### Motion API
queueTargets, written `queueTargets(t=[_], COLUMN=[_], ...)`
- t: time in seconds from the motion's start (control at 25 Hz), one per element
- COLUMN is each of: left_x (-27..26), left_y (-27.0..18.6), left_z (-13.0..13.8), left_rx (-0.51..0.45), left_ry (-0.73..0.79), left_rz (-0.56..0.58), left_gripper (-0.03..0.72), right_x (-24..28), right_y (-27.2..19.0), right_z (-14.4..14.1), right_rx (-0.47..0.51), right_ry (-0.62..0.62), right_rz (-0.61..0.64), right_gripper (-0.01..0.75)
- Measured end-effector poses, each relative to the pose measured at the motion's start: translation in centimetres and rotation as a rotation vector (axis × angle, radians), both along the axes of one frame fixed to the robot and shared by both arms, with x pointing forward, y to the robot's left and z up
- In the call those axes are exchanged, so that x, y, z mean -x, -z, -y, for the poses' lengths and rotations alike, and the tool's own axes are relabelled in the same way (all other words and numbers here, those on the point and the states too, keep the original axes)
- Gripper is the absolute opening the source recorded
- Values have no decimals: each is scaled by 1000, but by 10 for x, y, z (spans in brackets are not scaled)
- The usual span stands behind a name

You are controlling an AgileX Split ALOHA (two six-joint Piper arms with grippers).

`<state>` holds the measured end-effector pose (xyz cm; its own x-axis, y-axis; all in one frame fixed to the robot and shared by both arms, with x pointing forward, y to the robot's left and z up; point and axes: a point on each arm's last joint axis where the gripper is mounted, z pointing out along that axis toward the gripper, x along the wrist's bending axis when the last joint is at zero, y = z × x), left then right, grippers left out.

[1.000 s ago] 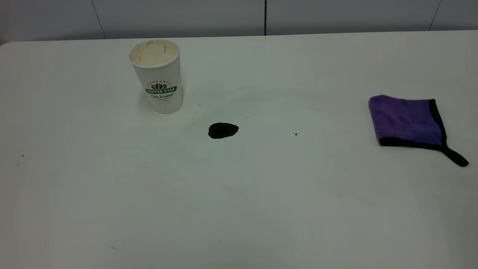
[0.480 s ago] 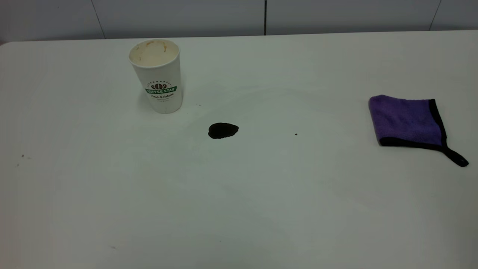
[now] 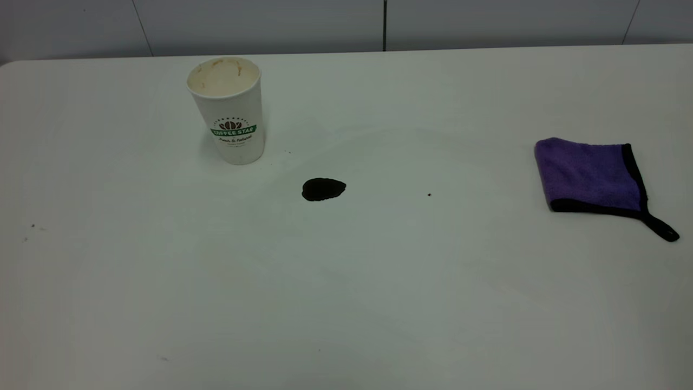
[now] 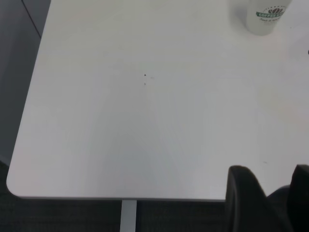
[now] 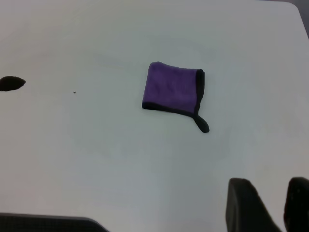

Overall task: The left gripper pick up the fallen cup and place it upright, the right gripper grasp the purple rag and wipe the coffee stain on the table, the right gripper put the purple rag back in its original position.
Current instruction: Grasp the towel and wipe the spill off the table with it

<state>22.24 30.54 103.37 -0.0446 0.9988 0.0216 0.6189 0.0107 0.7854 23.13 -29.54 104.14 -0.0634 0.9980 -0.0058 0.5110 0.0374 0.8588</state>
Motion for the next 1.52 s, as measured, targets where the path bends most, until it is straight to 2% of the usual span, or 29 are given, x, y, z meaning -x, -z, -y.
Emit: queueTargets(t=[1.08,1.16,1.28,1.44,1.52], left_x=[0,0,0,0,0], left_y=[0,0,0,0,0], left_z=[0,0,0,0,0], left_rx=[3,3,3,3,3], left_ry=[-4,-4,-4,-4,-4], left_rz=[1,1,1,2,2], left_gripper=[254,254,254,254,254], right_x=[0,-3,-23,-84,-122], right_y=[-4,-18,-43,-62,-60], right_z=[1,2,4,3,1], right_rx=[10,13,33,38,31], right_ry=[12,18,31,28,25], right_rz=[20,76,73,-44,-108], right_gripper=[253,292,436,675,715])
